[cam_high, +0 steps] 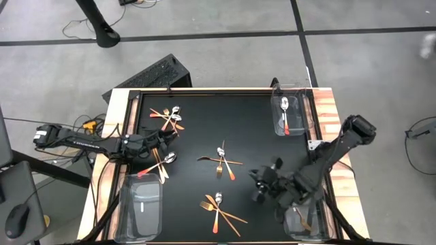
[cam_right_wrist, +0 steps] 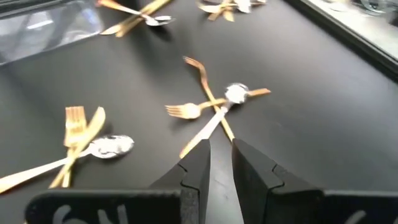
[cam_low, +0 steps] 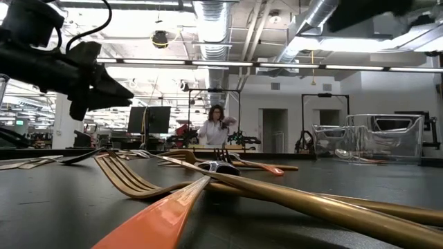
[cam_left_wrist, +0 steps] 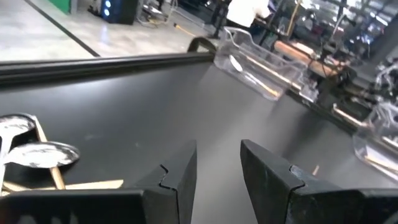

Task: Sort silverware by color (type)
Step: Put the gold table knife into the bottom left transparent bin

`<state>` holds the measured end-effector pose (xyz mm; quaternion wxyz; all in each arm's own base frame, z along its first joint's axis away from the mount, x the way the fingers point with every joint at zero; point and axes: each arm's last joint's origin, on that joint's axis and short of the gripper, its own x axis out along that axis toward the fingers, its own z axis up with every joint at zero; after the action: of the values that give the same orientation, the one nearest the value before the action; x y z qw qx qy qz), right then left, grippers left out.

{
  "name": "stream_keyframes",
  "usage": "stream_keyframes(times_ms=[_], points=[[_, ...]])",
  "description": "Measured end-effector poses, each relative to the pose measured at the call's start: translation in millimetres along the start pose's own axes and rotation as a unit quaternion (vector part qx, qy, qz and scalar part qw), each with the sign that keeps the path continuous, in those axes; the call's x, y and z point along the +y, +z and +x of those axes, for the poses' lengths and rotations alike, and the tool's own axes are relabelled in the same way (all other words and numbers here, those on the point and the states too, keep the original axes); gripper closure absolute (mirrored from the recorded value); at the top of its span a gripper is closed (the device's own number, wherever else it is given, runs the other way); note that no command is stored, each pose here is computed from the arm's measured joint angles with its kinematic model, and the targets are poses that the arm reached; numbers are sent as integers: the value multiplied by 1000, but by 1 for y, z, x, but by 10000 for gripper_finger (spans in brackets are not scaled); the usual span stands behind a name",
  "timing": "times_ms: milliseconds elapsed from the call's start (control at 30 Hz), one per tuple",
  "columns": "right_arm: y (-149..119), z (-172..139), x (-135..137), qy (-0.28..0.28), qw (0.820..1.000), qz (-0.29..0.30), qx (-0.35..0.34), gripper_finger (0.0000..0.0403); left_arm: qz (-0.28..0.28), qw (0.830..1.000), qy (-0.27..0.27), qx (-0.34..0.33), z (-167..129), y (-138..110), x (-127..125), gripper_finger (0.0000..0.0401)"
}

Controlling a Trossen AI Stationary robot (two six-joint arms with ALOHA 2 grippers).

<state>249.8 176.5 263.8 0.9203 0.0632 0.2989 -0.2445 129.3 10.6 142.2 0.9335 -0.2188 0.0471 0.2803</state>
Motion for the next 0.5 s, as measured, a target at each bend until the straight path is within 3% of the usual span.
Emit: stream_keyframes(times_ms=[233, 500], points=[[27, 28, -1, 77, 997, -8, 29, 316, 3, 999, -20, 43, -5, -11, -5, 289], [49, 53, -17, 77, 997, 2, 25, 316, 7, 996, 2, 86, -14, -26, -4, 289]])
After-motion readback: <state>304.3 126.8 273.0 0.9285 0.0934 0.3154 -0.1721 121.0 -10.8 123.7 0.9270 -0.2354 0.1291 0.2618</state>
